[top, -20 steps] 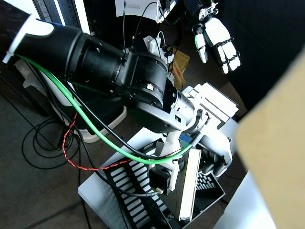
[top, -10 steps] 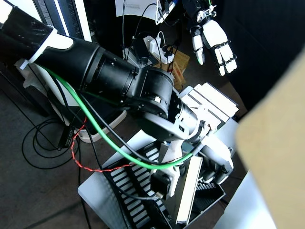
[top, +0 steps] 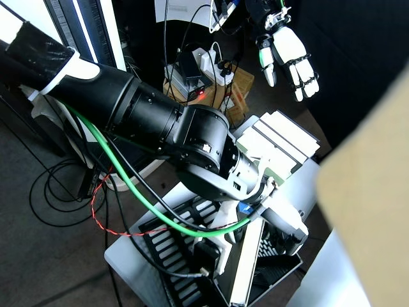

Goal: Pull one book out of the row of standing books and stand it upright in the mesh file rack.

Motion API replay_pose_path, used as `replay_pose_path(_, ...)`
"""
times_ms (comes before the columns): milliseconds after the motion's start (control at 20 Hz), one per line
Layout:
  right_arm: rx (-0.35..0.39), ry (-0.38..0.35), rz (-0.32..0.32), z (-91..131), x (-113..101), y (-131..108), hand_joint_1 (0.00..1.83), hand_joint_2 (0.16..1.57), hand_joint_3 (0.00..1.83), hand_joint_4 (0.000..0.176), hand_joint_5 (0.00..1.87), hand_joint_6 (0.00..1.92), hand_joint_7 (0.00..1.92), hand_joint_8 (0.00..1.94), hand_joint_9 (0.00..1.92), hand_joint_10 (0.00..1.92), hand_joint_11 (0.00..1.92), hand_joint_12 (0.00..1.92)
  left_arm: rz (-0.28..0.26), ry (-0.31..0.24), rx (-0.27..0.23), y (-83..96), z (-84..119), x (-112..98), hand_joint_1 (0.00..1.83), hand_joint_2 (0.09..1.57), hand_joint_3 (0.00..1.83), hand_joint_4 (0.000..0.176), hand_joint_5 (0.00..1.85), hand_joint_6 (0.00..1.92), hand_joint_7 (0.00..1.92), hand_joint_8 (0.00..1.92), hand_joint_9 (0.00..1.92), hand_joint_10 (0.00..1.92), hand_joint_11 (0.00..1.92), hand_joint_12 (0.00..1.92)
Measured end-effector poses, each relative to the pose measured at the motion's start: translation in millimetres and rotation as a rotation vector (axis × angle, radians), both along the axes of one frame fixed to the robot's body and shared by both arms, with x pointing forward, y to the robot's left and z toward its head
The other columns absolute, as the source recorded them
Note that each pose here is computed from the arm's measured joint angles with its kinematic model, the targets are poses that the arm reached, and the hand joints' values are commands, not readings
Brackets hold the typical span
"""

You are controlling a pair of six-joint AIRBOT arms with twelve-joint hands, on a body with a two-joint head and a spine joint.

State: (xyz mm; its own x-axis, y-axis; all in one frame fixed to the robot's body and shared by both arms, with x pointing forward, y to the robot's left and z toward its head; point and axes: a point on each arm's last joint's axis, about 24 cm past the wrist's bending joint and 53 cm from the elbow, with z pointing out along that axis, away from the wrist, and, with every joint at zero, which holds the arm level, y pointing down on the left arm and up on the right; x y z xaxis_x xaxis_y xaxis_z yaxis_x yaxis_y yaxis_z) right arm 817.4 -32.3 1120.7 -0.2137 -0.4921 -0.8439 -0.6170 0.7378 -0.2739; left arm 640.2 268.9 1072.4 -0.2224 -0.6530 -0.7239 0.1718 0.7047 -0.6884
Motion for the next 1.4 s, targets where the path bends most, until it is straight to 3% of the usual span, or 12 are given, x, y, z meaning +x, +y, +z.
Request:
replay_pose_path(100, -0.002, -0.004, 0.001, -0.1, 0.2, -0.1, 1.03, 1.06, 0.00, 0.001, 0.15, 0.00, 0.14, 0.00, 0.17, 0.12, 0.00, 0.76, 0.000, 0.000, 0.000, 0.1, 0.1, 0.0, 0.56, 1.49, 0.00, 0.066, 0.10, 0.01, 0.00, 0.00, 0.00, 0.00, 0.00, 0.00)
replay_pose_path(200, -0.005, -0.003, -0.002, -0.4, 0.6, -3.7, 0.90, 1.05, 0.00, 0.057, 0.00, 0.00, 0.00, 0.00, 0.06, 0.05, 0.00, 0.25, 0.001, 0.000, 0.000, 0.2, 0.1, 0.1, 0.56, 1.49, 0.00, 0.064, 0.11, 0.01, 0.00, 0.00, 0.00, 0.00, 0.00, 0.00)
replay_pose_path(300, -0.007, -0.005, -0.007, 0.2, 1.5, -7.5, 0.93, 0.99, 0.00, 0.037, 0.00, 0.00, 0.00, 0.00, 0.02, 0.02, 0.00, 0.13, 0.001, -0.001, 0.000, 0.3, 0.3, 0.2, 0.56, 1.49, 0.00, 0.068, 0.11, 0.01, 0.00, 0.00, 0.00, 0.00, 0.00, 0.00)
replay_pose_path(400, -0.009, -0.005, -0.008, 0.1, 1.8, -8.9, 0.86, 0.93, 0.00, 0.069, 0.00, 0.00, 0.00, 0.00, 0.00, 0.00, 0.00, 0.00, 0.000, -0.001, 0.000, 0.2, 0.2, 0.2, 0.56, 1.49, 0.00, 0.065, 0.10, 0.00, 0.00, 0.00, 0.00, 0.00, 0.00, 0.00)
replay_pose_path(450, -0.008, -0.005, -0.007, 0.1, 1.6, -8.6, 0.83, 0.94, 0.00, 0.105, 0.00, 0.00, 0.00, 0.00, 0.00, 0.00, 0.00, 0.00, 0.000, -0.001, 0.000, 0.2, 0.3, 0.2, 0.56, 1.49, 0.00, 0.067, 0.10, 0.00, 0.00, 0.00, 0.00, 0.00, 0.00, 0.00)
replay_pose_path(650, -0.005, -0.004, 0.024, 1.5, -9.7, -3.1, 0.82, 0.90, 0.00, 0.070, 0.00, 0.00, 0.00, 0.00, 0.00, 0.00, 0.00, 0.00, 0.004, 0.000, -0.001, 1.1, 0.0, 0.4, 0.57, 1.49, 0.00, 0.071, 0.10, 0.00, 0.00, 0.00, 0.00, 0.00, 0.00, 0.00)
replay_pose_path(750, -0.002, -0.006, 0.030, 3.6, -13.1, -4.2, 0.81, 0.94, 0.00, 0.074, 0.00, 0.00, 0.00, 0.00, 0.00, 0.00, 0.00, 0.00, 0.003, -0.002, -0.004, 0.3, 0.0, 0.2, 0.56, 1.49, 0.00, 0.069, 0.09, 0.00, 0.00, 0.00, 0.00, 0.00, 0.00, 0.00)
replay_pose_path(850, 0.008, -0.015, 0.039, 11.6, -18.1, -7.4, 0.79, 0.94, 0.00, 0.022, 0.00, 0.00, 0.00, 0.00, 0.00, 0.00, 0.00, 0.00, 0.006, 0.011, -0.005, 0.1, -3.7, -0.2, 0.55, 1.49, 0.00, 0.067, 0.09, 0.00, 0.00, 0.00, 0.00, 0.00, 0.00, 0.00)
replay_pose_path(1000, 0.028, -0.027, 0.070, 25.8, -29.5, -0.7, 0.82, 0.93, 0.00, 0.002, 0.00, 0.00, 0.00, 0.00, 0.00, 0.00, 0.00, 0.00, 0.005, 0.010, -0.006, -0.2, -3.3, -0.3, 0.57, 1.49, 0.00, 0.064, 0.10, 0.00, 0.00, 0.00, 0.00, 0.00, 0.00, 0.00)
replay_pose_path(1200, 0.104, -0.102, 0.119, 76.8, -57.0, -1.7, 0.80, 1.01, 0.02, 0.000, 0.00, 0.00, 0.00, 0.00, 0.00, 0.00, 0.00, 0.00, 0.009, 0.015, -0.013, -0.2, -4.0, -0.8, 0.58, 1.49, 0.00, 0.076, 0.10, 0.01, 0.00, 0.00, 0.00, 0.00, 0.00, 0.00)
replay_pose_path(1350, 0.115, -0.107, 0.138, 81.2, -80.5, -13.4, 0.82, 1.01, 0.02, 0.000, 0.00, 0.00, 0.00, 0.00, 0.00, 0.00, 0.00, 0.00, 0.014, 0.018, -0.022, -0.8, -4.4, -2.3, 0.56, 1.49, 0.00, 0.090, 0.08, 0.00, 0.00, 0.00, 0.00, 0.00, 0.00, 0.00)
replay_pose_path(1400, 0.115, -0.106, 0.146, 80.9, -88.5, -15.3, 0.82, 1.03, 0.02, 0.035, 0.00, 0.00, 0.00, 0.00, 0.00, 0.00, 0.00, 0.00, 0.015, 0.026, -0.021, -0.7, -6.3, -2.4, 0.61, 1.49, 0.00, 0.077, 0.09, 0.00, 0.00, 0.00, 0.00, 0.00, 0.00, 0.00)
